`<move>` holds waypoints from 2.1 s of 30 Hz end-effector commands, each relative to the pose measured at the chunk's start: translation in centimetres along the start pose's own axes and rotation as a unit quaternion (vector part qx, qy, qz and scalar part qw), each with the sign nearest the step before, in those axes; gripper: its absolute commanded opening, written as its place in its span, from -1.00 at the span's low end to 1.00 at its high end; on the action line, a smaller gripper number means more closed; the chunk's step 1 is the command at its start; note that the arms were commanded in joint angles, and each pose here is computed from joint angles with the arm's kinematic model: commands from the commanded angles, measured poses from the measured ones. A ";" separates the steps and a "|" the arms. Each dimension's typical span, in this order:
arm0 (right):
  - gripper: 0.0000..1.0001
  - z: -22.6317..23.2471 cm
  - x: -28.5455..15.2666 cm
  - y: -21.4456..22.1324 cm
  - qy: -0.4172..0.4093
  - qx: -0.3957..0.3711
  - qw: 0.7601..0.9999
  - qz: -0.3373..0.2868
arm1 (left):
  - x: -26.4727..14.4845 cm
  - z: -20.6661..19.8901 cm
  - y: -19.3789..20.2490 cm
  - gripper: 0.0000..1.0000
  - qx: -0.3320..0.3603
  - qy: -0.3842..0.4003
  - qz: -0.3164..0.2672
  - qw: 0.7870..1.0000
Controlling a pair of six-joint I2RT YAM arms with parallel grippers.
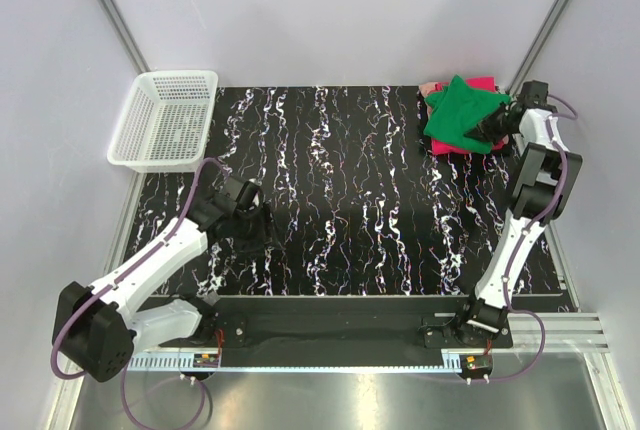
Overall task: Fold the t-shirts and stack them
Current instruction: Reset both grippers
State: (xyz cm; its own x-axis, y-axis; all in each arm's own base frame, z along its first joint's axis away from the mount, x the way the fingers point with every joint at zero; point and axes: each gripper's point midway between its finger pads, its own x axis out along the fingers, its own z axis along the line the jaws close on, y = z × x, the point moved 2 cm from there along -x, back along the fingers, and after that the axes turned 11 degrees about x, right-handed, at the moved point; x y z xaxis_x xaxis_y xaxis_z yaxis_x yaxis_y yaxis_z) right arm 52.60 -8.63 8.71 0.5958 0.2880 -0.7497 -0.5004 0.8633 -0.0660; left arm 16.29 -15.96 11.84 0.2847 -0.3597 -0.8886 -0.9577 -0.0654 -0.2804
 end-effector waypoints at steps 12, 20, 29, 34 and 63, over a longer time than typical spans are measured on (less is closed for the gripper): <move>-0.09 12.4 -20.9 9.6 -0.211 -0.058 0.975 -0.022 | 1.6 -1.2 -3.6 0.23 0.012 -0.005 -0.024 1.000; 0.10 4.7 -20.9 25.7 -0.184 -0.058 0.973 0.124 | 1.9 -2.1 -5.6 0.33 0.037 -0.012 -0.030 0.999; 0.60 -2.4 -20.4 31.7 -0.141 -0.068 0.965 0.209 | 1.3 -2.7 -6.4 0.50 0.066 -0.007 -0.043 0.997; 0.76 -3.7 -20.8 26.2 -0.036 -0.238 0.969 0.050 | -1.9 -0.6 -8.9 0.51 0.102 -0.092 -0.118 0.983; 0.99 4.3 -19.8 16.6 -0.094 -0.271 0.941 -0.178 | -12.7 9.4 -16.0 0.98 0.012 -0.294 -0.303 0.907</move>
State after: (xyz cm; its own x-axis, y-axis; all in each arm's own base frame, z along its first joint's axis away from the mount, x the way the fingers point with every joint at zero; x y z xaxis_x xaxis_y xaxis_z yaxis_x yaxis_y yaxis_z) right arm 34.06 1.06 22.84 0.8238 0.0900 -0.5597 -0.5034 0.5703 -0.6491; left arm 29.01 -1.09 23.87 0.7504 0.3325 -0.5712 -0.5923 -0.0451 -0.8044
